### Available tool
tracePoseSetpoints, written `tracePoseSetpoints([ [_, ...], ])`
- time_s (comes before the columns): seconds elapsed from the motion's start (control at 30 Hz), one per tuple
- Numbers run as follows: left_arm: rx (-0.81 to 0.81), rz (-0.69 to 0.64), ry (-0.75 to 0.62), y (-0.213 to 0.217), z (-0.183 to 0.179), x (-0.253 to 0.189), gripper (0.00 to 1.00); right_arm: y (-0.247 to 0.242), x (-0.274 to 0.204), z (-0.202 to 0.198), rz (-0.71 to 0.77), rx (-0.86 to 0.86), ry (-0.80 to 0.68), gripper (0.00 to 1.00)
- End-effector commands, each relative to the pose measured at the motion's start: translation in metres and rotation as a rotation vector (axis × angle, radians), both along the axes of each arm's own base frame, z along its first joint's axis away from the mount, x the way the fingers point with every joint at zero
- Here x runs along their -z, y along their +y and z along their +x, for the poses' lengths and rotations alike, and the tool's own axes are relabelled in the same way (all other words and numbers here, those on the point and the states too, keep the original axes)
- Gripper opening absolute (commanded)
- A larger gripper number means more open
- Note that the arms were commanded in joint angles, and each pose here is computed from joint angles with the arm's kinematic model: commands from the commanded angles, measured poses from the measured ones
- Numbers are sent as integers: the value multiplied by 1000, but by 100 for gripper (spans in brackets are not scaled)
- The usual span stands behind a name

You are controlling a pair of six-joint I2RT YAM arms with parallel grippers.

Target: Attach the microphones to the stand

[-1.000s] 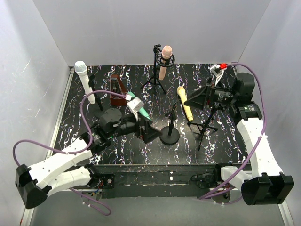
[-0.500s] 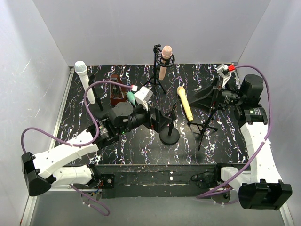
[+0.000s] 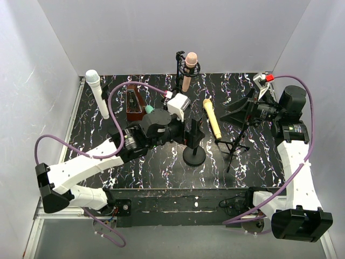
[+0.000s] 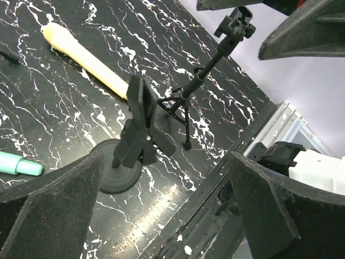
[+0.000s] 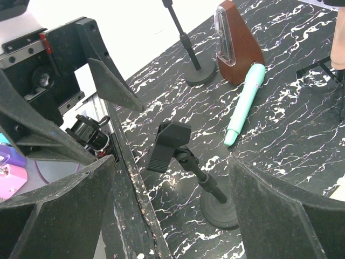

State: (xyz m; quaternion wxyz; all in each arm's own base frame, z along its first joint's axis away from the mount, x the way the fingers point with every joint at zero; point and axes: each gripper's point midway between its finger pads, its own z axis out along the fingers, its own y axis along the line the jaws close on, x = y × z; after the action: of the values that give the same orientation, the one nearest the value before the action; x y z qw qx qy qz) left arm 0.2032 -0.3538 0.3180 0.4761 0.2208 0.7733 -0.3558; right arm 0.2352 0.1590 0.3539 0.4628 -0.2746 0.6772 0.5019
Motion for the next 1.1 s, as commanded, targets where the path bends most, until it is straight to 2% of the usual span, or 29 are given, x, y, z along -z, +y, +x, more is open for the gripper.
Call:
tracePoseSetpoints([
  [0.0, -43, 82, -36, 1, -1, -9, 98, -1, -9, -6, 0, -15, -41, 91],
  [0.4, -138, 212, -102, -14, 24, 1, 98, -2, -6, -6, 4, -16, -31, 91],
  [0.5, -159, 246, -117, -18, 32, 9, 92, -3, -6, -6, 5, -12, -31, 91],
  [0.57, -147, 260, -131, -24, 34, 12, 85, -3, -6, -6, 6, -15, -28, 91],
  [0.6, -143, 262, -138, -27, 36, 12, 76, -2, -6, -6, 7, -17, -27, 91],
  [0.63, -142, 262, -142, -30, 37, 13, 71, -3, -6, -6, 7, -14, -28, 91],
  [0.7, -137, 258, -154, -35, 40, 12, 66, -3, -5, -6, 8, -18, -25, 91],
  [0.9, -138, 280, -174, -43, 46, 13, 38, -3, -5, -7, 8, -15, -29, 91],
  [1.07, -126, 313, -184, -44, 47, 13, 22, -4, -4, -6, 8, -12, -27, 91],
])
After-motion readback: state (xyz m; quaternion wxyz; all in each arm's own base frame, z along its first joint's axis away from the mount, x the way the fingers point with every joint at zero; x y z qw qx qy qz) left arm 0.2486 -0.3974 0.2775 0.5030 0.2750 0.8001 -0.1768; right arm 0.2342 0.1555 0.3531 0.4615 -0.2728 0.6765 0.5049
